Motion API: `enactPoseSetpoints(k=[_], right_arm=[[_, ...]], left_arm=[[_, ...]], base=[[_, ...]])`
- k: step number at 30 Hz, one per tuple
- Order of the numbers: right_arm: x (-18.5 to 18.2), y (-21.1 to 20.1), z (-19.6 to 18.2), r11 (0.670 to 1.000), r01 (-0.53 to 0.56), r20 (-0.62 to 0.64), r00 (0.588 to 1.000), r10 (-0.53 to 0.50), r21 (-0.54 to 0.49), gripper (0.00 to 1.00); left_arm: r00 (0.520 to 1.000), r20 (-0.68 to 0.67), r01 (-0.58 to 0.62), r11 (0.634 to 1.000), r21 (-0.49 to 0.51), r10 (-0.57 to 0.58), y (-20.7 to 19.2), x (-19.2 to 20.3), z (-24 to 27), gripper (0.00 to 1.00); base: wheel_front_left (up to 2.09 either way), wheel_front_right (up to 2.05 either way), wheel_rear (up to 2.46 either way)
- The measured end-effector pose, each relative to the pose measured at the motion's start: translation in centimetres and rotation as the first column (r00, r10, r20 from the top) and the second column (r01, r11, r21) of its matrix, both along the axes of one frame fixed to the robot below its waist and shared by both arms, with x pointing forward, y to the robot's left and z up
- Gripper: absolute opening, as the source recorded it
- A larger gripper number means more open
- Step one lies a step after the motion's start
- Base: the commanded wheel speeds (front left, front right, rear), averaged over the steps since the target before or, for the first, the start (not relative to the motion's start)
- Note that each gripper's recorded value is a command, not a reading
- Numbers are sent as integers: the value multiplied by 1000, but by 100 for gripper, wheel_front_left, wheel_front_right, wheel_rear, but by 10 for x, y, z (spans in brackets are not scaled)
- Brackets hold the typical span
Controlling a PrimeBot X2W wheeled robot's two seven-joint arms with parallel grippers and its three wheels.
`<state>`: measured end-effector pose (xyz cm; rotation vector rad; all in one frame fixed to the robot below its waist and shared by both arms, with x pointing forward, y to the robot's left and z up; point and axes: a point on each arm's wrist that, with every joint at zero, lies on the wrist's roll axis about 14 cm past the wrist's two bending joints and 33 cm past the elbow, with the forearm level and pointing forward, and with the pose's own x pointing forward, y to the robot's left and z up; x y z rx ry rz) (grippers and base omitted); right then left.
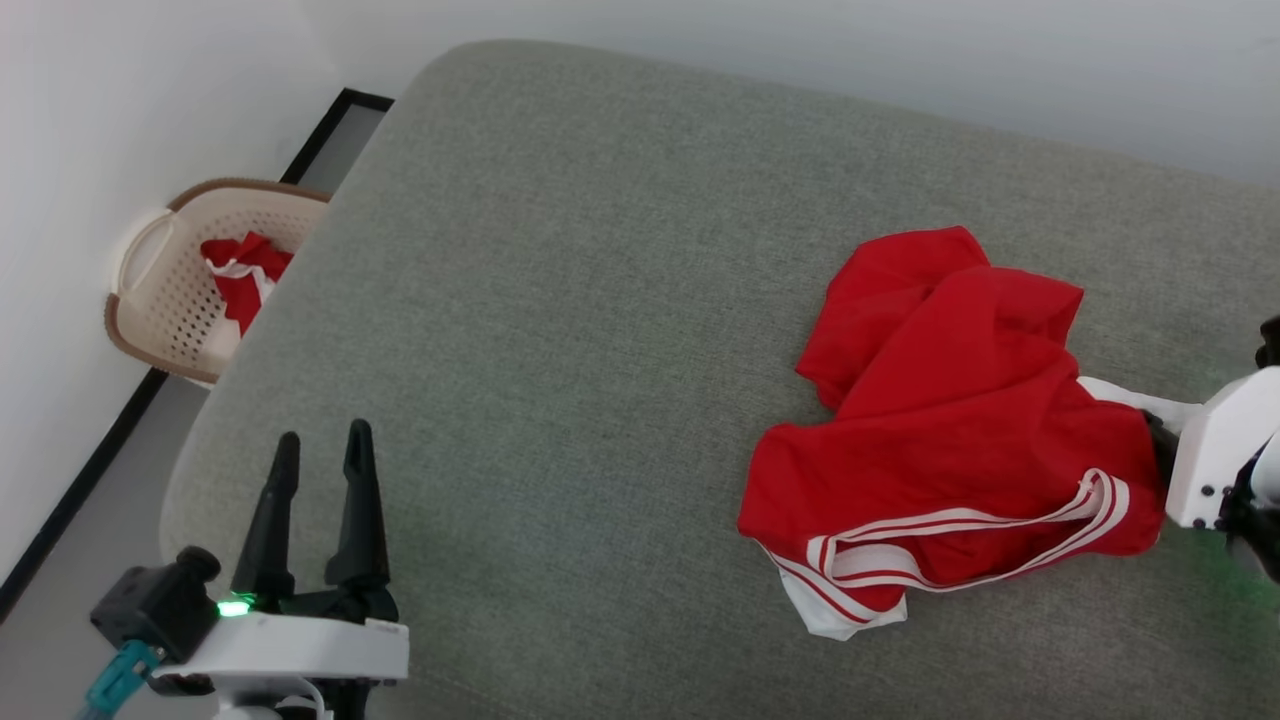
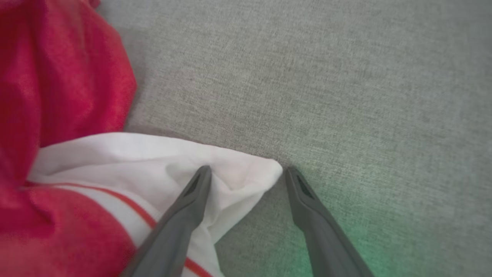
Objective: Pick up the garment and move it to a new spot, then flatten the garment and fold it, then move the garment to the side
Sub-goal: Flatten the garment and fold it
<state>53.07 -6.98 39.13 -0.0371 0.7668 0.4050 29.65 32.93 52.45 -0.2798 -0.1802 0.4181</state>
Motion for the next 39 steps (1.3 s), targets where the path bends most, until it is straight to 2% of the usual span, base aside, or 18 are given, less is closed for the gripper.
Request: enactPoseSetpoints(k=[1,2,10,16,20,28,34,39], right_arm=[[1,0,-1,1000,2,-14,1000,-2,-2,42],[3,0,-1,1000,3,-12,1000,-3,-5,0],[10,1,18,999,25,51,998,-27,30,0],[19,-9,54,997,46,164,985,-57,69,0],[19,-31,78,993,81,233,967,-100,91,0],[-8,-98,98,975,203,297,929,-221,89,0],[-44,-152,86,943,329,270,905,-329,48,0],[-74,-175,65,920,390,216,897,-387,27,0]], left_arm=[[1000,0,0,1000,-1,0,0,0,0,100],[1000,0,0,1000,-1,0,0,1,0,100],[1000,14,7,1000,-1,-7,1,4,3,100],[999,31,32,999,10,-32,-2,8,8,100],[997,45,64,998,19,-64,-8,13,13,100],[989,64,134,991,23,-135,-23,21,17,100],[979,84,186,982,26,-187,-35,27,22,100],[969,102,223,974,25,-225,-44,31,27,100]], base=[[0,0,0],[0,0,0],[0,0,0],[0,0,0],[0,0,0],[0,0,0],[0,0,0],[0,0,0]])
